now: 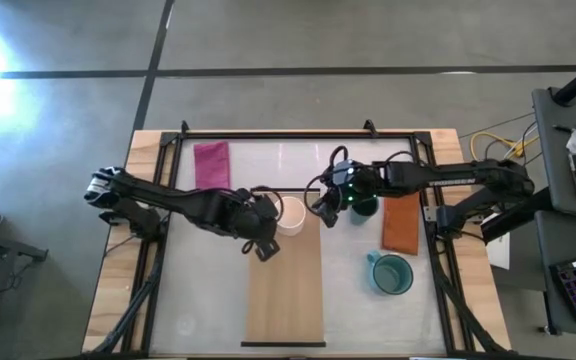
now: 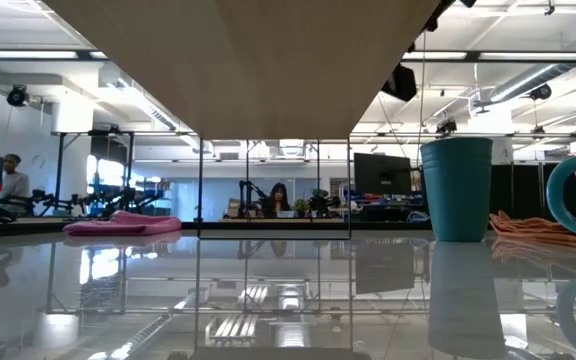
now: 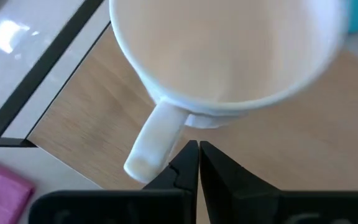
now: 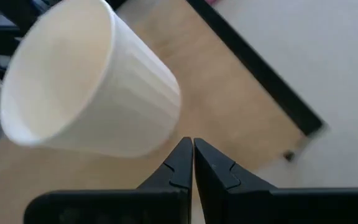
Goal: Stack small to large cups/mugs on shelf
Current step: Put the white mug on the shelf, then put the light blue mug on the shelf
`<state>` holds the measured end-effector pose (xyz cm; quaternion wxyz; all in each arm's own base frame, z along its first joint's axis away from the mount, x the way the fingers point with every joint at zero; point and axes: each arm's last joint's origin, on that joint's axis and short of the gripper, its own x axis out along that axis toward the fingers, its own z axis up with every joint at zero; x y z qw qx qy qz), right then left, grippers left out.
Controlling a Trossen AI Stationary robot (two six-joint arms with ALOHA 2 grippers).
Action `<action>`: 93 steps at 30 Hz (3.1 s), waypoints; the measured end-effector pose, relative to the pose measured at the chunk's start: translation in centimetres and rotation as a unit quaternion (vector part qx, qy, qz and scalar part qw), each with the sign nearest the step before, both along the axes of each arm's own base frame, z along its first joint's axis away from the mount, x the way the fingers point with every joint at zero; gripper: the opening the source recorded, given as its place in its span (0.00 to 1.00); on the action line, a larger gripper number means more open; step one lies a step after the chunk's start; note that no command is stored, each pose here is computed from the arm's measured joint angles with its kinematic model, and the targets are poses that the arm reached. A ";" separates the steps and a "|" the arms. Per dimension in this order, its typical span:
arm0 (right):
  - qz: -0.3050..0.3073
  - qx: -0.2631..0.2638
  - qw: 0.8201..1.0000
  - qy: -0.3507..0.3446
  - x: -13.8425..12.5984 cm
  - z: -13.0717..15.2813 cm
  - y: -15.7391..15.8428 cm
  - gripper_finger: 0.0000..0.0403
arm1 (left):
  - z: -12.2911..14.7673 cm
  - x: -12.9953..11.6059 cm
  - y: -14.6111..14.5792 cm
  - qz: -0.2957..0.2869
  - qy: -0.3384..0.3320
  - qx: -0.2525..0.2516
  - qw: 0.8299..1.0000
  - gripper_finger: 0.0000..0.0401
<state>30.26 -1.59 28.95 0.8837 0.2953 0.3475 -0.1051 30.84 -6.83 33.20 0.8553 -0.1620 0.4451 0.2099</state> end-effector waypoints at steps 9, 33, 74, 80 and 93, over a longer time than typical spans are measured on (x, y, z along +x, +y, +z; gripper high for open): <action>-0.016 -0.072 0.997 -0.023 -5.2 4.2 -0.1 0.06 | 4.5 -3.9 -1.2 -0.021 -0.096 -0.009 0.995 0.04; -0.148 -0.044 0.937 0.312 -11.2 -2.2 -2.7 0.30 | 6.9 -6.9 -0.3 -0.011 -0.143 -0.026 0.989 0.31; 0.001 0.068 0.951 0.302 -17.4 -5.3 9.4 0.35 | 7.7 -8.0 0.5 -0.029 -0.153 -0.001 0.988 0.31; 0.006 0.065 0.950 0.306 -16.7 -5.9 10.0 0.35 | 7.7 -8.0 0.5 -0.028 -0.153 -0.002 0.988 0.31; 0.007 0.043 0.926 0.375 -15.3 -9.8 11.2 0.31 | 7.6 -7.9 0.4 -0.028 -0.151 -0.001 0.988 0.31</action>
